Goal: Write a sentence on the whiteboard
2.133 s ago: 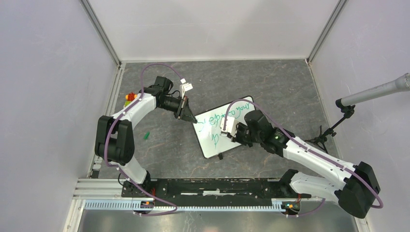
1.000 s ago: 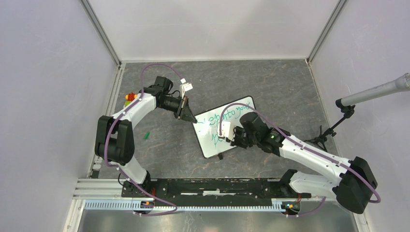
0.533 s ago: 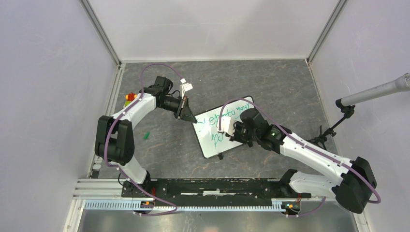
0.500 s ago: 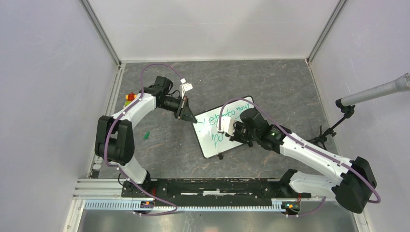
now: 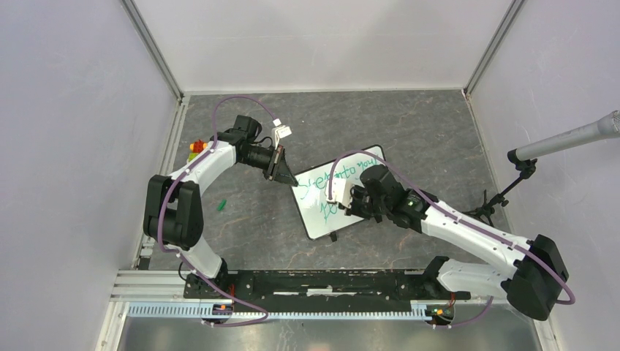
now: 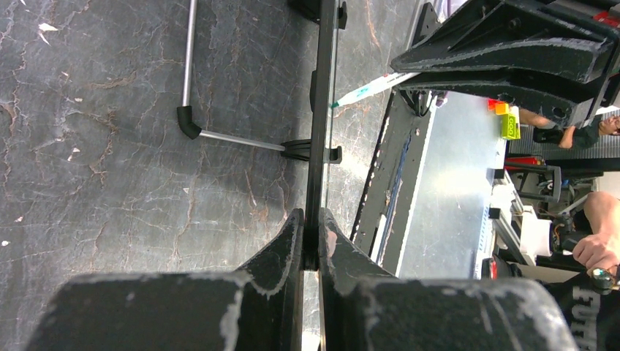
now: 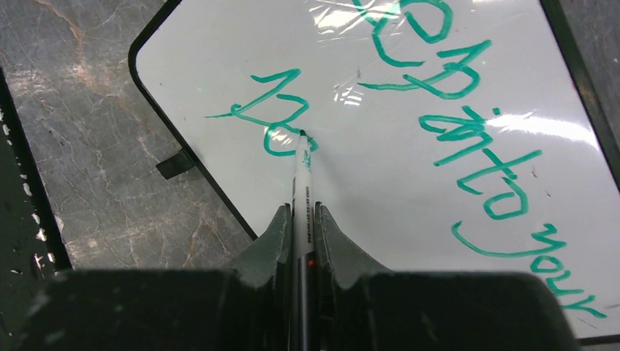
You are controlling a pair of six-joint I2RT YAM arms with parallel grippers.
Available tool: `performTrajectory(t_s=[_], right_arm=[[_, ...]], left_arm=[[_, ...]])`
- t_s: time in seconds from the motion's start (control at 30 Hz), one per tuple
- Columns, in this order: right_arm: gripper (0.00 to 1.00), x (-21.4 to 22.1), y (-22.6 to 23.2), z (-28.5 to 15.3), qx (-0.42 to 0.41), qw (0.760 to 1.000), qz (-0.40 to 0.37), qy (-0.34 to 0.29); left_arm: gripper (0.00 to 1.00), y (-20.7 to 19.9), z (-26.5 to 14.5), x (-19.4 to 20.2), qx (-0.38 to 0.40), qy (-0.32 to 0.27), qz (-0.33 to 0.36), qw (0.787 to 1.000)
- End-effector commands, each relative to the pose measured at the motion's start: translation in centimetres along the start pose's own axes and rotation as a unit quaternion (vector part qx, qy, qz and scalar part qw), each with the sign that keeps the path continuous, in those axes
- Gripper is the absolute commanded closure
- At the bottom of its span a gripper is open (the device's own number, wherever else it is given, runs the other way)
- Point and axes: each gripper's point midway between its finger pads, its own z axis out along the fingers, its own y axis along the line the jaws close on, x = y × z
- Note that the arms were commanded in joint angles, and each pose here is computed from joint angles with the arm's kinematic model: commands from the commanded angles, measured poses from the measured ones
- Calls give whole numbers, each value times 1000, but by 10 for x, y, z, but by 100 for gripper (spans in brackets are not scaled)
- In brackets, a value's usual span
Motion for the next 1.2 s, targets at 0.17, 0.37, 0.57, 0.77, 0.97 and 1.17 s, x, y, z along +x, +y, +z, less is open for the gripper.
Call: performTrajectory(t_s=[0.17,0.37,0.57,0.77,0.97,1.17], right_arm=[[100,-12,-25,-22,42,998,15,-31],[100,-7,-22,-14,29,999,14,-24],[100,10,-15,-7,20,1000,12,2],[100,27,-6,-8,13,1000,12,23],[100,36,1,-9,6,999,12,34],[100,29,-7,-12,16,999,6,28]], left_arm=[[97,9,2,0,-15,2,23,1000],[98,9,1,1,-17,3,23,1000],[98,10,2,1,-17,4,23,1000],[98,11,2,1,-16,4,21,1000],[98,10,2,1,-16,4,22,1000],[97,10,2,0,-15,3,22,1000]])
